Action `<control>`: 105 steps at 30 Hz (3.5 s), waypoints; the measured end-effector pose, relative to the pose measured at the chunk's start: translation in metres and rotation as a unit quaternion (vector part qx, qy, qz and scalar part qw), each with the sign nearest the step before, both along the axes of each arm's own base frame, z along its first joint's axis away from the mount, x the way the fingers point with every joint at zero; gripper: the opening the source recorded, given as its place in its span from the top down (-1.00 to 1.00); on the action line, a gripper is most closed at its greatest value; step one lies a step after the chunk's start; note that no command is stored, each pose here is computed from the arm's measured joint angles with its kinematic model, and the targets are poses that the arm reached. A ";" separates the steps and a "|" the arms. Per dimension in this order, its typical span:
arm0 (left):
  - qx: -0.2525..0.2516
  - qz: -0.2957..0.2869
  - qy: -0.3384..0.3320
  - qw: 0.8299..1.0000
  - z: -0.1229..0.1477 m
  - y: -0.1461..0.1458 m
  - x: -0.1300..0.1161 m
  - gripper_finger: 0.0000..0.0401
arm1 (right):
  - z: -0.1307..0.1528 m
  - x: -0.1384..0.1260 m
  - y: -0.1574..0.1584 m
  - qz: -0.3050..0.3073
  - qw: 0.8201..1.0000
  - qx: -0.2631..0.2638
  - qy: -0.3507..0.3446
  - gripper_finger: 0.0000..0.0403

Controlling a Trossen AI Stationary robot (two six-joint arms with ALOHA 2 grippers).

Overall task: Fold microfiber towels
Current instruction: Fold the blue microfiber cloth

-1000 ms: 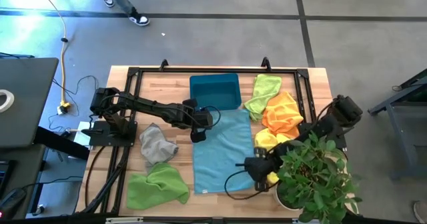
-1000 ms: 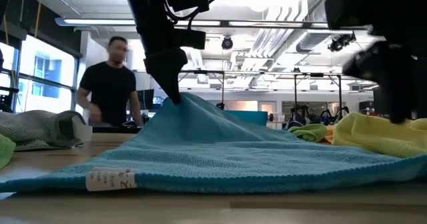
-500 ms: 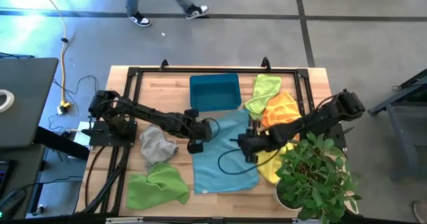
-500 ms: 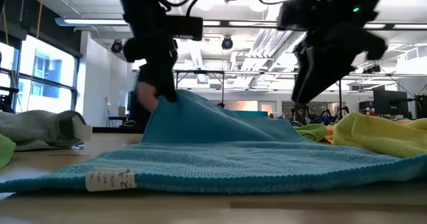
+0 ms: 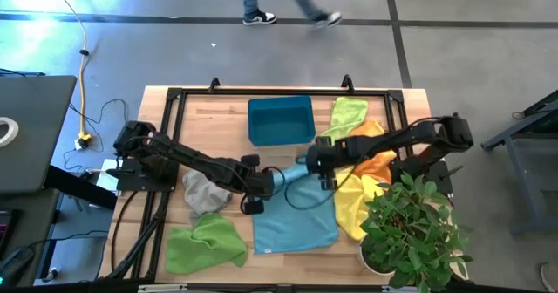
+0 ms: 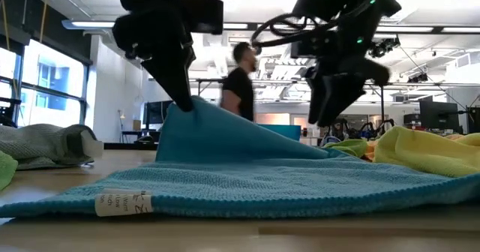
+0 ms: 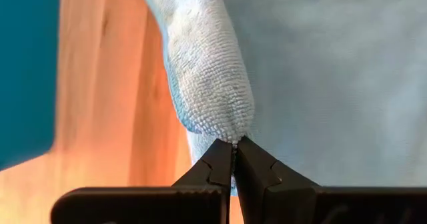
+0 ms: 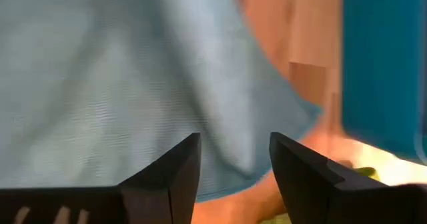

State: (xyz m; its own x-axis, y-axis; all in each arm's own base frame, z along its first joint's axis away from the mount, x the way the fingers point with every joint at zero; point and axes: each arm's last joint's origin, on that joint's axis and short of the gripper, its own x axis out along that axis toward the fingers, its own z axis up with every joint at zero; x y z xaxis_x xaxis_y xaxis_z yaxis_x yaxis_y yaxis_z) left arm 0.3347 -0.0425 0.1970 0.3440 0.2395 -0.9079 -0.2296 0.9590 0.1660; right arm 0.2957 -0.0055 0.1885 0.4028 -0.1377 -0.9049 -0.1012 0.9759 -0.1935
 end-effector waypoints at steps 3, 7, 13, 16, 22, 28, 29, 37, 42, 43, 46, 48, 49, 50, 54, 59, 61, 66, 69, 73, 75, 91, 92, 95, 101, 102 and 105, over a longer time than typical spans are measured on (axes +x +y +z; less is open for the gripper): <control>-0.001 -0.012 -0.016 1.000 0.001 -0.005 0.003 0.99 | 0.001 0.002 -0.020 -0.022 0.999 0.027 -0.019 0.15; -0.001 -0.019 -0.034 0.999 0.003 -0.006 0.006 0.99 | -0.001 0.004 -0.044 -0.064 0.996 0.047 -0.035 0.15; 0.000 -0.018 -0.036 0.999 0.003 -0.006 0.006 0.99 | -0.019 0.011 -0.065 -0.090 0.991 0.095 -0.040 0.15; 0.000 -0.019 -0.036 0.999 0.003 -0.006 0.006 0.99 | -0.025 0.014 -0.073 -0.098 0.990 0.094 -0.046 0.15; 0.001 -0.018 -0.036 0.999 0.003 -0.006 0.006 0.99 | -0.040 0.014 -0.086 -0.128 0.985 0.113 -0.028 0.15; 0.002 -0.017 -0.036 0.999 0.003 -0.005 0.006 0.99 | -0.047 0.015 -0.084 -0.121 0.983 0.136 -0.019 0.17; 0.002 -0.017 -0.036 0.999 0.003 -0.005 0.006 0.99 | -0.048 0.015 -0.083 -0.119 0.983 0.137 -0.016 0.20; 0.003 -0.016 -0.036 0.999 0.003 -0.005 0.006 0.99 | -0.048 0.016 -0.073 -0.114 0.983 0.142 -0.007 0.79; 0.004 -0.016 -0.035 0.999 0.003 -0.005 0.006 0.99 | -0.045 0.010 -0.068 -0.126 0.981 0.146 0.020 0.94; 0.004 -0.016 -0.032 0.999 0.002 -0.005 0.006 0.99 | -0.043 0.008 -0.068 -0.131 0.981 0.140 0.023 0.94; 0.014 -0.013 -0.030 0.999 0.002 -0.004 0.005 0.99 | -0.032 0.004 -0.063 -0.132 0.984 0.119 0.023 0.99; 0.027 -0.009 -0.026 0.999 0.002 -0.003 0.004 0.99 | -0.023 0.002 -0.058 -0.128 0.985 0.111 0.014 0.98; 0.036 -0.005 -0.022 0.999 0.002 -0.002 0.003 0.99 | -0.018 0.001 -0.055 -0.128 0.986 0.106 0.005 0.99; 0.045 -0.002 -0.016 0.999 0.002 -0.001 0.002 0.99 | -0.012 0.000 -0.052 -0.128 0.986 0.103 -0.003 0.99; 0.079 0.013 0.001 0.997 0.001 0.006 -0.001 0.99 | 0.009 -0.006 -0.039 -0.130 0.987 0.084 -0.031 1.00; 0.093 0.024 0.002 0.995 0.001 0.011 -0.001 0.99 | 0.022 -0.011 -0.019 -0.126 0.988 0.079 -0.049 1.00; 0.093 0.024 0.002 0.995 0.001 0.010 -0.001 0.99 | 0.024 -0.011 -0.009 -0.127 0.987 0.088 -0.052 1.00; 0.077 0.013 0.002 0.997 0.001 0.005 -0.001 0.99 | 0.023 -0.014 0.019 -0.111 0.988 0.103 -0.035 1.00; 0.071 0.003 0.000 0.997 0.001 -0.003 -0.002 0.99 | 0.023 -0.017 0.036 -0.112 0.990 0.086 -0.033 1.00; 0.091 -0.008 -0.005 0.996 0.002 -0.013 -0.004 0.99 | 0.027 -0.026 0.054 -0.132 0.990 0.029 -0.049 1.00; 0.117 -0.005 -0.012 0.993 0.008 -0.017 -0.003 0.99 | 0.031 -0.030 0.060 -0.149 0.986 -0.009 -0.071 1.00; 0.050 -0.057 -0.045 0.996 0.026 -0.055 0.000 0.99 | 0.035 -0.057 0.129 -0.149 0.982 0.040 -0.112 1.00; 0.043 -0.053 -0.047 0.997 0.026 -0.056 0.000 0.99 | 0.035 -0.059 0.132 -0.154 0.980 0.050 -0.112 1.00; 0.011 -0.040 -0.048 0.998 0.026 -0.060 -0.001 0.99 | 0.034 -0.063 0.142 -0.166 0.976 0.082 -0.112 1.00; -0.020 -0.013 -0.062 0.998 0.023 -0.075 -0.004 0.99 | 0.024 -0.064 0.163 -0.157 0.975 0.116 -0.104 1.00; -0.022 -0.015 -0.063 0.998 0.022 -0.078 -0.004 0.99 | 0.020 -0.063 0.166 -0.157 0.975 0.118 -0.103 1.00; -0.025 -0.019 -0.066 0.997 0.015 -0.089 -0.003 0.99 | 0.011 -0.061 0.173 -0.156 0.977 0.114 -0.095 1.00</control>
State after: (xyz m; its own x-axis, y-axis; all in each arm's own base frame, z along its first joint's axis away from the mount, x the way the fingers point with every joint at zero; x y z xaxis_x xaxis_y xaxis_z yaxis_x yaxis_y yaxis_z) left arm 0.3321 -0.1312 0.2117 0.4696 0.1805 -0.8643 -0.2105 0.9735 0.0890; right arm 0.2349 0.1671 0.1994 0.5378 -0.0845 -0.8388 0.2240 0.9735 0.0456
